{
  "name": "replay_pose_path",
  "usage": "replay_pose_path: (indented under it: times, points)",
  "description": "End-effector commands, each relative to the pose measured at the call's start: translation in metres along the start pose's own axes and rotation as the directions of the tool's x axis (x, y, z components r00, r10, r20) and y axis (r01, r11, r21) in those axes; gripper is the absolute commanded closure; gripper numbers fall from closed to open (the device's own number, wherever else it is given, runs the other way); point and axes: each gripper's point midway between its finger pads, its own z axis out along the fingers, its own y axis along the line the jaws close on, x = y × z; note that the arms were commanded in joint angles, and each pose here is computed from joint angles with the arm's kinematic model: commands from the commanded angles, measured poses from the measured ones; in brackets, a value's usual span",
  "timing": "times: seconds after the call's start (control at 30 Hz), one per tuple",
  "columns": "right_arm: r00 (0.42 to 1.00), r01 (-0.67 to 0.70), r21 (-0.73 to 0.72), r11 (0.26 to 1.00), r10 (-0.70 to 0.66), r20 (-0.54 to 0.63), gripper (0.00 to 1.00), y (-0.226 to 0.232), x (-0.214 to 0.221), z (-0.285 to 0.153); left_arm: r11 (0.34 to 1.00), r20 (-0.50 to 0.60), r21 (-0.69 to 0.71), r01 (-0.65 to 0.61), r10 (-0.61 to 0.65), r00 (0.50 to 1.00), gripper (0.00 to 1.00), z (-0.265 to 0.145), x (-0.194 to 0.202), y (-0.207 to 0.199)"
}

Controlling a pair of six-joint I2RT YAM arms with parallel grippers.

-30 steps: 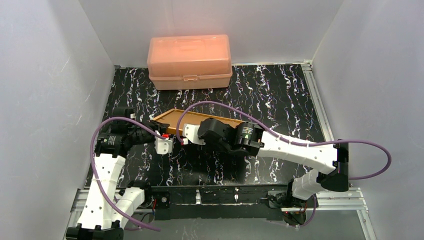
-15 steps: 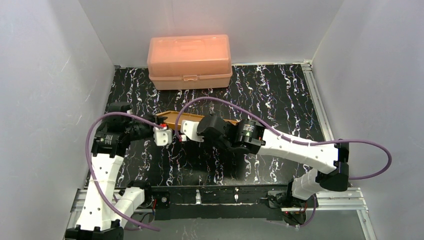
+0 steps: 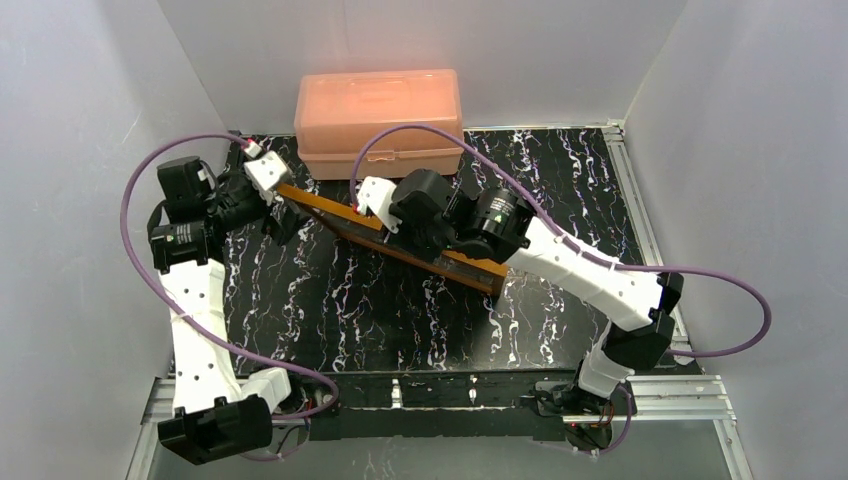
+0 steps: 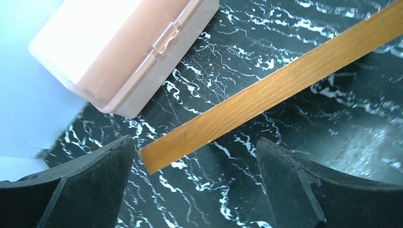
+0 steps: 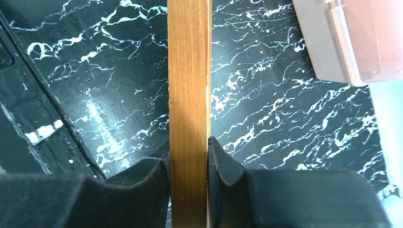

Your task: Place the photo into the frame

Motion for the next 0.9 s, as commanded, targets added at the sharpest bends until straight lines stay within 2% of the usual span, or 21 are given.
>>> replay_pose_path:
  times: [0.0, 0.1, 0.17, 0.3, 0.4, 0.63, 0.87]
  points:
    - [0.981, -0.174, -0.07, 0.982, 0.179, 0.071, 0.77, -0.003, -0.021, -0.01, 0.973, 0.07, 0.017, 0.229, -0.23, 0.971, 0.02, -0.009, -0.019, -0.004]
    - [0.958, -0.273, -0.079, 0.959, 0.279, 0.068, 0.82, -0.009, -0.018, -0.007, 0.958, 0.08, -0.016, 0.285, -0.283, 0.956, 0.02, -0.009, -0.022, 0.003]
    - [0.919, -0.377, -0.084, 0.922, 0.384, 0.086, 0.82, -0.022, -0.017, -0.01, 0.94, 0.068, -0.044, 0.339, -0.336, 0.939, 0.01, -0.009, -0.021, 0.009]
    - [0.817, -0.553, -0.094, 0.828, 0.561, 0.135, 0.82, -0.063, -0.013, -0.02, 0.922, 0.038, -0.054, 0.384, -0.382, 0.923, 0.01, -0.008, -0.016, 0.012]
    - [0.738, -0.651, -0.118, 0.75, 0.662, 0.13, 0.81, -0.082, -0.004, -0.023, 0.919, 0.023, -0.056, 0.39, -0.389, 0.921, 0.02, -0.007, -0.008, 0.008]
    - [0.588, -0.799, -0.082, 0.596, 0.803, 0.099, 0.81, -0.103, 0.041, -0.02, 0.929, 0.019, -0.04, 0.369, -0.368, 0.93, 0.02, -0.007, 0.003, -0.01]
    - [0.424, -0.901, -0.026, 0.433, 0.893, 0.149, 0.81, -0.083, 0.1, -0.017, 0.912, -0.014, -0.008, 0.411, -0.411, 0.912, 0.01, -0.002, 0.017, -0.019]
